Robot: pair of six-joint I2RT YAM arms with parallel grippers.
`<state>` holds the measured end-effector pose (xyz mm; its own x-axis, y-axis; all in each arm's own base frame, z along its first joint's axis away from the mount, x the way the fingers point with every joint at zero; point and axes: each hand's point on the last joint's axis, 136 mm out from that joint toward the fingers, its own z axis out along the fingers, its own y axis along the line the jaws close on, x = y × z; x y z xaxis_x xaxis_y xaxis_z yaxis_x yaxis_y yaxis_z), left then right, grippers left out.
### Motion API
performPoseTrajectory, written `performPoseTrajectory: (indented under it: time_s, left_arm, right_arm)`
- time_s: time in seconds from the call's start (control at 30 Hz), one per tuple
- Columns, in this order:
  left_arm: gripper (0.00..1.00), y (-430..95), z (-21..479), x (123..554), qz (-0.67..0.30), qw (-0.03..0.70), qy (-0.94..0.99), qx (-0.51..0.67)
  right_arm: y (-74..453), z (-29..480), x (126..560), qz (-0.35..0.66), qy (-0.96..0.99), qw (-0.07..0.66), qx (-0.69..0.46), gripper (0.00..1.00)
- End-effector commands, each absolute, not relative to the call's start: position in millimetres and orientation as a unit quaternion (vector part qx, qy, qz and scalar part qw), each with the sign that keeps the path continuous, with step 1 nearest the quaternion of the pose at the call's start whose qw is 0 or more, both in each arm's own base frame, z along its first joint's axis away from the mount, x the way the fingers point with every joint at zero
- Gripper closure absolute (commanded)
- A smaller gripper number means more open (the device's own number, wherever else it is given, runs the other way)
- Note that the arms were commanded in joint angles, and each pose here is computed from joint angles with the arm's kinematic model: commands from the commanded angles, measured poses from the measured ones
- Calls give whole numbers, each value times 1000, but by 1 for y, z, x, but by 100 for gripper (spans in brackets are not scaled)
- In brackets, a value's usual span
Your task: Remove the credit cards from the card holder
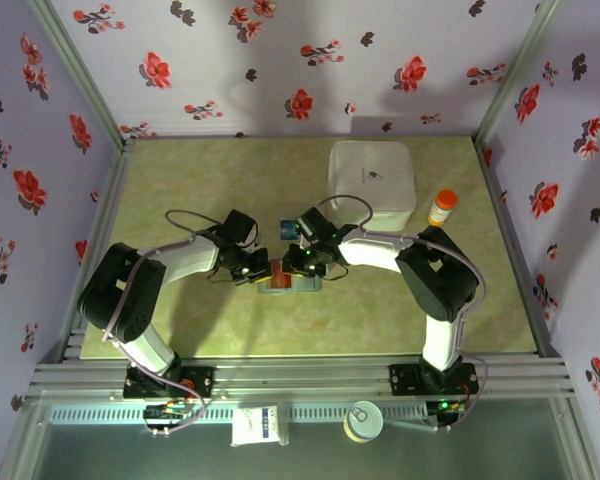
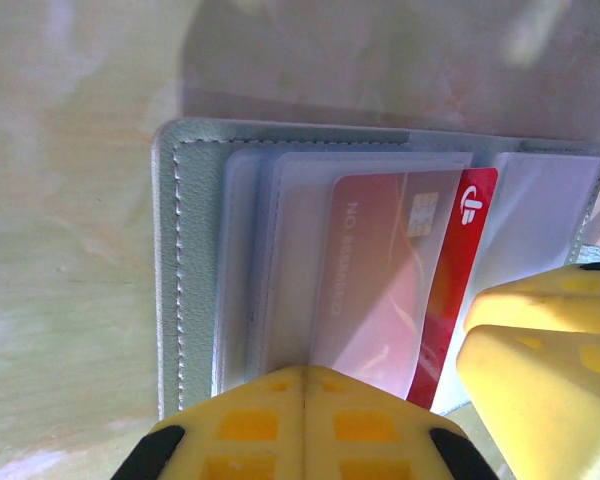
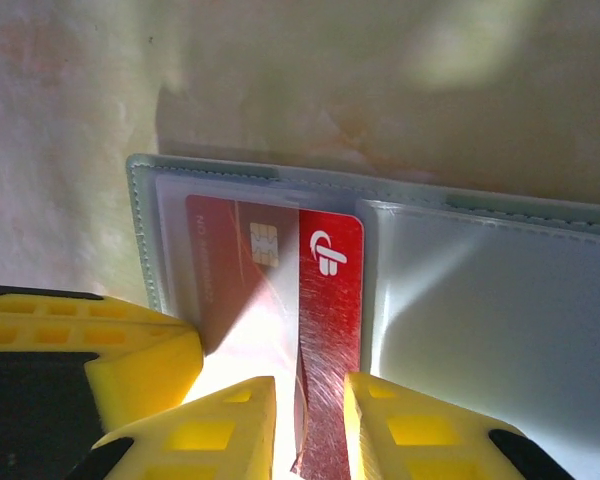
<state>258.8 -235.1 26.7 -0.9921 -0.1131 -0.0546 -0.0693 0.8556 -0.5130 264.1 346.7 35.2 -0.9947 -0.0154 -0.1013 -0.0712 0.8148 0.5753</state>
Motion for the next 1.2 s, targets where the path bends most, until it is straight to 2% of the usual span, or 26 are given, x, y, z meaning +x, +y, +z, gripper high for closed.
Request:
performPoseTrajectory:
  time_s: [0.0,0.83,1.17]
  left_arm:
    - [100,-230,19,256,-244,32,968,-45]
    - [100,-228,19,256,-241,32,969,-47]
    - [100,-229,18,256,-241,30,969,-47]
  right_arm:
    - [343,22,262,298,954,30,-8,74]
    - [337,24,264,296,954,39,-3,74]
    - [353,35,265,362,932,33,14,77]
